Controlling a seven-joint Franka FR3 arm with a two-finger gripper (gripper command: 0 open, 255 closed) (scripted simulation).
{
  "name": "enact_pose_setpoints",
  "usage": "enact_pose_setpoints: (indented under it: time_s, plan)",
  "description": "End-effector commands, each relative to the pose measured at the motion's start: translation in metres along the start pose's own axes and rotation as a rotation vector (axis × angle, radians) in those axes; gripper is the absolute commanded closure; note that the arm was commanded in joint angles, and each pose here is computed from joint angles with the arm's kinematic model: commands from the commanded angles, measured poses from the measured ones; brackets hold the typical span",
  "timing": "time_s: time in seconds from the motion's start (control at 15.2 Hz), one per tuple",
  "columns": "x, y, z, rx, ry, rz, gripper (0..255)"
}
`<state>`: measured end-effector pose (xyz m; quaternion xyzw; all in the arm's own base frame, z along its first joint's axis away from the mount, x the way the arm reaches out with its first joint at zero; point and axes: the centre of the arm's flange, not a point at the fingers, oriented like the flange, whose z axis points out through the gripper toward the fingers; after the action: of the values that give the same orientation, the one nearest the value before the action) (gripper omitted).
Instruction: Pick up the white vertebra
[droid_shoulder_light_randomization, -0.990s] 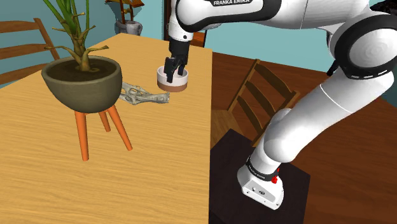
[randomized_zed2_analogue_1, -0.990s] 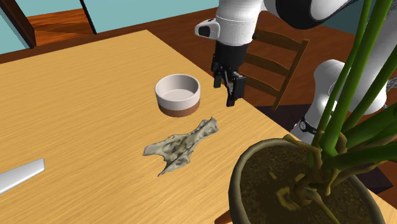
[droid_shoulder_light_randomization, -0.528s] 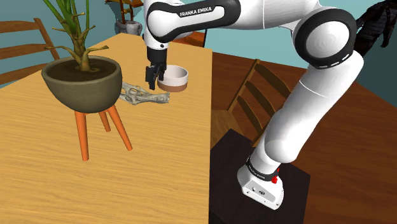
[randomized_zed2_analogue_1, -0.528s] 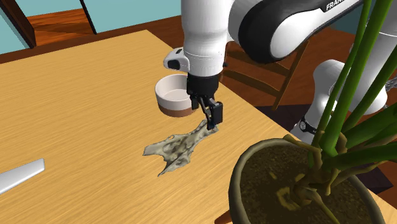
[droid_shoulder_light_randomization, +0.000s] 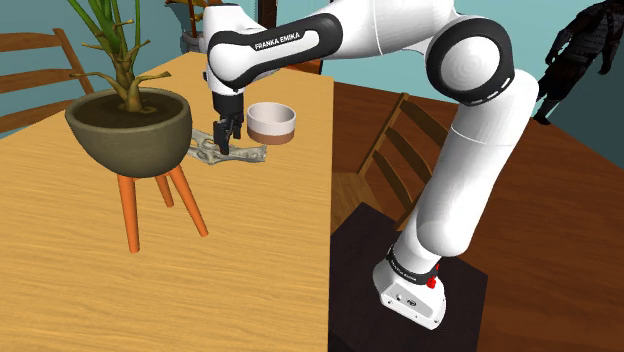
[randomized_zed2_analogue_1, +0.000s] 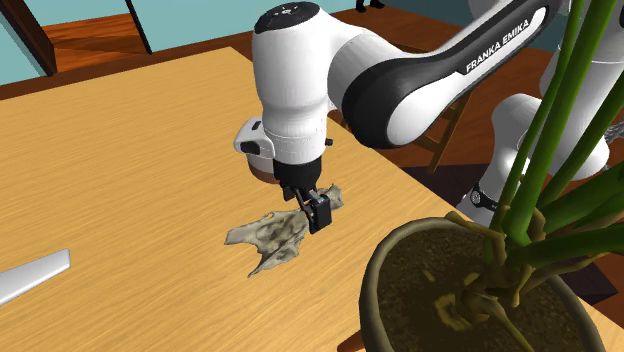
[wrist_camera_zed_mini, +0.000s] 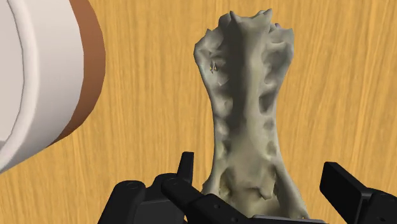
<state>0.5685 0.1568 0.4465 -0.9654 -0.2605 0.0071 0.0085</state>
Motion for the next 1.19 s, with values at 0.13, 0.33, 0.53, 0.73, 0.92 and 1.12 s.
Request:
enact_pose_setpoints:
  time_s: [0.13, 0.33, 0.53, 0.73, 0.92, 1.12]
  plan:
    - [0.001, 0.000, 0.019, 0.000, 0.000, -0.001, 0]
    - [0.000, 0.000, 0.018, 0.000, 0.000, -0.001, 255]
    - [0.000, 0.001, 0.019, 0.000, 0.000, -0.001, 255]
    - [0.000, 0.001, 0.019, 0.000, 0.000, -0.001, 255]
    - [0.001, 0.000, 0.013, 0.000, 0.000, -0.001, 255]
    - [0.001, 0.000, -0.003, 0.000, 0.000, -0.001, 255]
